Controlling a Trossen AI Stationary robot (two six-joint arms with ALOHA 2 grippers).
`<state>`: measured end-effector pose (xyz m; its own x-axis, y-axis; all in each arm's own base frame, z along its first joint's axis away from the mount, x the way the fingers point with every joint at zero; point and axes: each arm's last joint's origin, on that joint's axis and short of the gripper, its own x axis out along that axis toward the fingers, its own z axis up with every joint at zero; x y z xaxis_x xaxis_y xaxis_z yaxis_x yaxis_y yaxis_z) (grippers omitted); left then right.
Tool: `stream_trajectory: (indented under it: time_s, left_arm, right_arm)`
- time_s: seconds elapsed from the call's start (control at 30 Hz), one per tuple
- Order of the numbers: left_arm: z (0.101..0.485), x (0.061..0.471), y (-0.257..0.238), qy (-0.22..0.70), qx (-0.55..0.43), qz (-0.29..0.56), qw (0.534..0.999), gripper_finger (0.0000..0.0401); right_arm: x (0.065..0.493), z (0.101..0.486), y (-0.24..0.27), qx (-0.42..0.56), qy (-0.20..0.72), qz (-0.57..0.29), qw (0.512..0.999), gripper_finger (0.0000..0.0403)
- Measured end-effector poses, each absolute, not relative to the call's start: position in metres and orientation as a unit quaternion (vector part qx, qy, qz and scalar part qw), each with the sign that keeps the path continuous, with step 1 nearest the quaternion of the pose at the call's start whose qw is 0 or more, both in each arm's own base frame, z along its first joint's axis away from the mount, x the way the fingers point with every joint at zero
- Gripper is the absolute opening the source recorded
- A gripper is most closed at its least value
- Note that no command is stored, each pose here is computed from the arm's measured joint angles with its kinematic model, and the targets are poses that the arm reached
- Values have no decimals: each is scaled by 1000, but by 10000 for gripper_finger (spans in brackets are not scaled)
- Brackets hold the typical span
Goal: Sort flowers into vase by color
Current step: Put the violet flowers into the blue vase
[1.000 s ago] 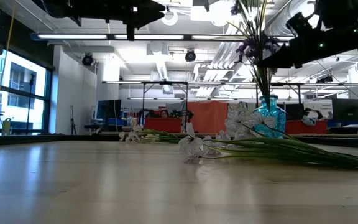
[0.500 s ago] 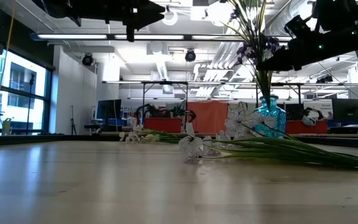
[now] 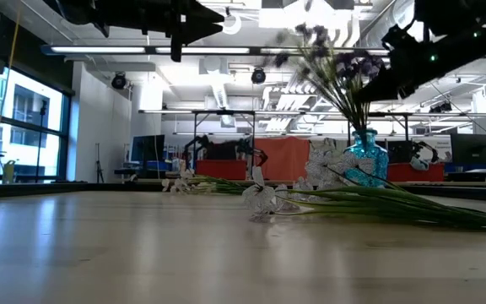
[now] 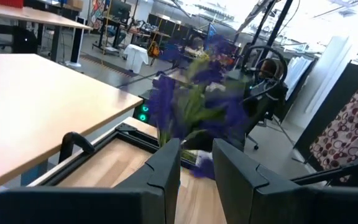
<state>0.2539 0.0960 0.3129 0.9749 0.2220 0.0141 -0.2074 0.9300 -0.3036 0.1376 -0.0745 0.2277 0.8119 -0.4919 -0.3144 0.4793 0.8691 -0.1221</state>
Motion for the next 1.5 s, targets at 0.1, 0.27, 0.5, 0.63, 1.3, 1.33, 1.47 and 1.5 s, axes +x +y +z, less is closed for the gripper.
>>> stream_trajectory:
  time_s: [0.1,0.27,0.5,0.63,1.3,1.33,1.47,1.5]
  left_arm:
    - [313,254,96,-24,-152,109,982,83]
    - [313,254,96,-24,-152,110,982,83]
    - [314,252,97,-26,-148,113,982,83]
    - [323,243,100,-42,-110,122,986,83]
    - [315,217,103,65,-109,151,980,83]
    - [315,217,103,68,-111,144,981,83]
    - [314,218,102,71,-114,124,983,83]
    - [313,218,102,69,-113,123,984,83]
  right_arm:
    - [138,240,-75,-19,169,-255,952,145]
    - [137,255,-74,-19,173,-255,951,199]
    - [130,278,-70,-8,217,-249,944,243]
    - [124,298,-66,-1,234,-234,944,249]
    - [124,357,-33,113,205,-62,970,249]
    - [129,352,-30,119,223,-55,966,249]
    - [154,340,-16,117,277,-33,953,249]
    - [160,338,-12,108,284,-29,952,249]
